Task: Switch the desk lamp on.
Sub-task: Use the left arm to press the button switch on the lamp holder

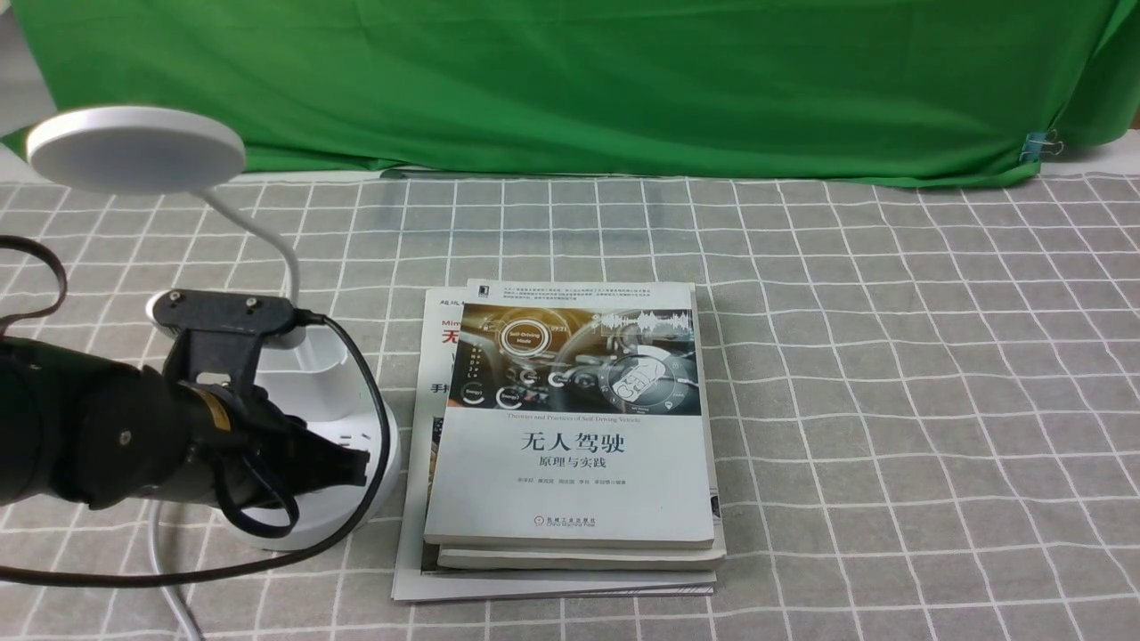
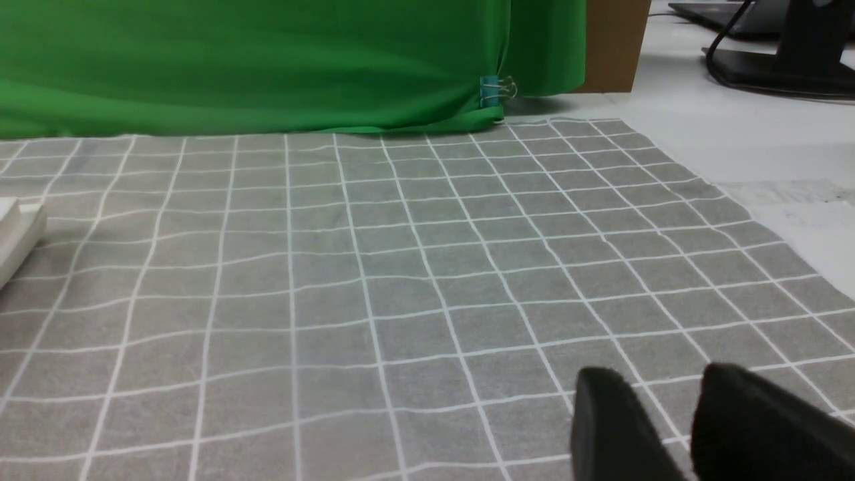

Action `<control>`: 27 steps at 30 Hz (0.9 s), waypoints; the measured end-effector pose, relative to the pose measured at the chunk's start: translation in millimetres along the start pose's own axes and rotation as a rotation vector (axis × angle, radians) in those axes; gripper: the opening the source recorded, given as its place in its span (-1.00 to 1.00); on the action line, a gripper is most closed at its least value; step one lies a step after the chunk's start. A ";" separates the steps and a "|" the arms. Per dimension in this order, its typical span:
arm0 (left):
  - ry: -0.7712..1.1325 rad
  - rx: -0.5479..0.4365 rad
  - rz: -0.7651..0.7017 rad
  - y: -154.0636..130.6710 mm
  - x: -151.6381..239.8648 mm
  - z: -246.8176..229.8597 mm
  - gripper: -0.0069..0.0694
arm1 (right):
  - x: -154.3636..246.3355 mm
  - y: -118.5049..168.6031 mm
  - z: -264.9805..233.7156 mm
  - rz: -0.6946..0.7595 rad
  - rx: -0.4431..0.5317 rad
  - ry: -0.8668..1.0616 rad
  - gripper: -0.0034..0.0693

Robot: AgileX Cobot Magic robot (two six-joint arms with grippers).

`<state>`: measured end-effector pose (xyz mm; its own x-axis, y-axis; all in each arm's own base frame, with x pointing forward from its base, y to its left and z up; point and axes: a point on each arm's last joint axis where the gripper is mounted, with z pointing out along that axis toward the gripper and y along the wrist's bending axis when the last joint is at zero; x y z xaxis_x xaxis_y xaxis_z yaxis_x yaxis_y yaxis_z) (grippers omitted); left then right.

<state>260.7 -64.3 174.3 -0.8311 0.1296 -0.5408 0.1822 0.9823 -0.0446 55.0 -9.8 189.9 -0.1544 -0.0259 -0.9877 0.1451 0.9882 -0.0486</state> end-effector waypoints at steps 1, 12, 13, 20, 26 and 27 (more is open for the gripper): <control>0.000 0.000 0.000 0.0 0.0 0.0 -0.77 | 0.0 0.0 0.0 0.000 0.000 0.000 -0.23; 0.000 0.001 -0.002 -0.1 0.0 0.0 -0.77 | 0.0 0.0 0.0 0.000 0.000 0.000 -0.23; 0.000 0.001 -0.002 -0.1 0.0 0.0 -0.77 | 0.0 0.0 0.0 0.000 0.000 0.000 -0.23; 0.017 0.000 0.008 -0.4 -3.9 -1.7 -0.77 | 0.0 0.0 0.0 0.000 0.000 0.000 -0.23; 0.032 -0.004 0.026 -0.5 -9.7 -4.5 -0.77 | 0.0 0.0 0.0 0.000 0.000 0.000 -0.23; 0.034 -0.004 0.027 -0.5 -9.6 -4.6 -0.77 | 0.0 0.0 0.0 0.000 0.000 0.000 -0.23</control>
<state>266.3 -65.4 183.4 -0.8432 0.1609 -0.5129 0.2028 0.9789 -0.0264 55.0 -9.8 189.9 -0.1544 -0.0259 -0.9877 0.1451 0.9882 -0.0486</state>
